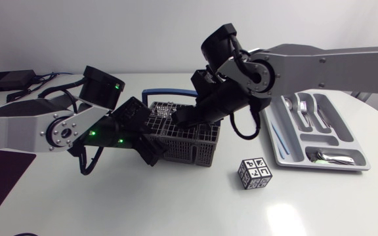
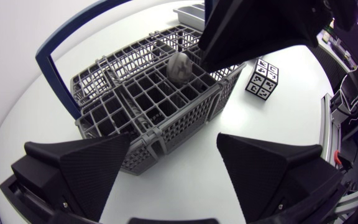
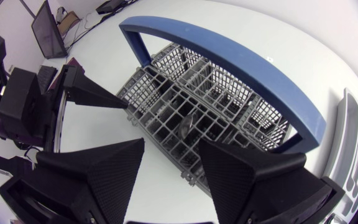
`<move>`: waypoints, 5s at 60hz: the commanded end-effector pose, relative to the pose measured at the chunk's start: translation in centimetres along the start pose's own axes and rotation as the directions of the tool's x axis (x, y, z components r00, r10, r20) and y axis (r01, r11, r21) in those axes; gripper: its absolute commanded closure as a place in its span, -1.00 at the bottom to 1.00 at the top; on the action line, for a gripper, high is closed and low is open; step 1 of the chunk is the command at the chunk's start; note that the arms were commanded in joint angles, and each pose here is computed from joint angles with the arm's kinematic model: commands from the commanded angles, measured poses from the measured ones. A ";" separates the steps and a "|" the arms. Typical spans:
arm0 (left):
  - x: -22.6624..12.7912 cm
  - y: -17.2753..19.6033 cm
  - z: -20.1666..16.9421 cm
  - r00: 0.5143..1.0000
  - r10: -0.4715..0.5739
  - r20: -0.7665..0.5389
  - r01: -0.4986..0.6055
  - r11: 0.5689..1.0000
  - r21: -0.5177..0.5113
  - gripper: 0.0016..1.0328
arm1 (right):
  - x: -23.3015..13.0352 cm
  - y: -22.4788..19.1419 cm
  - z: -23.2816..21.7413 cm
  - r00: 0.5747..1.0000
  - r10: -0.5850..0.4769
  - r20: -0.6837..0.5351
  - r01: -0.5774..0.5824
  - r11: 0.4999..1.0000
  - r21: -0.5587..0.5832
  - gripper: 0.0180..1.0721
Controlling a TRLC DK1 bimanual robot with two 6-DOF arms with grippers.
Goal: Transfer all utensils from the basket to the drawer tray.
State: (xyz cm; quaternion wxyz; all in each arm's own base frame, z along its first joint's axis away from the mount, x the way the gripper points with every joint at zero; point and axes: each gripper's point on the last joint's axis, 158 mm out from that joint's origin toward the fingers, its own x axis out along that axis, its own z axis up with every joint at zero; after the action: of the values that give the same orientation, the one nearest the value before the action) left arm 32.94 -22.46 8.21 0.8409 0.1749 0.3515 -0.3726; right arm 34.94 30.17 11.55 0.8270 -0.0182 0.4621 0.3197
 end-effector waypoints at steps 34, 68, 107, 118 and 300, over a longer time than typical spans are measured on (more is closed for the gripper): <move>-0.3 -0.5 -1.3 1.000 -0.019 0.008 0.020 0.999 -0.027 -0.89 | 4.0 -1.0 1.3 0.995 -0.075 0.064 0.068 0.993 0.101 0.49; 0.0 -0.9 -1.3 1.000 -0.029 0.006 0.029 0.999 -0.022 -0.89 | 3.7 -2.3 0.2 0.992 -0.124 0.017 0.122 0.988 0.093 0.81; 0.3 -1.4 -1.9 0.999 -0.040 -0.011 0.040 0.999 -0.017 -0.89 | 0.5 0.0 1.7 0.996 -0.048 0.076 0.044 0.998 0.053 0.82; 0.4 -1.4 -1.8 0.999 -0.042 -0.011 0.042 0.999 -0.015 -0.89 | 0.5 0.8 1.4 0.998 -0.011 0.058 0.008 0.999 0.051 0.82; -0.7 -4.7 1.2 0.995 -0.101 0.002 0.101 0.994 0.046 -0.89 | -18.6 -28.8 -18.1 0.848 -0.482 -0.220 0.529 0.760 0.376 0.84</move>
State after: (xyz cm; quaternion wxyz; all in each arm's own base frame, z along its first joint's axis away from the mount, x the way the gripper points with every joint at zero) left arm 29.55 -25.22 8.10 0.8147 0.1801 0.3601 -0.4174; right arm 30.85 -6.30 10.04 0.8504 0.0298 0.5251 -0.0142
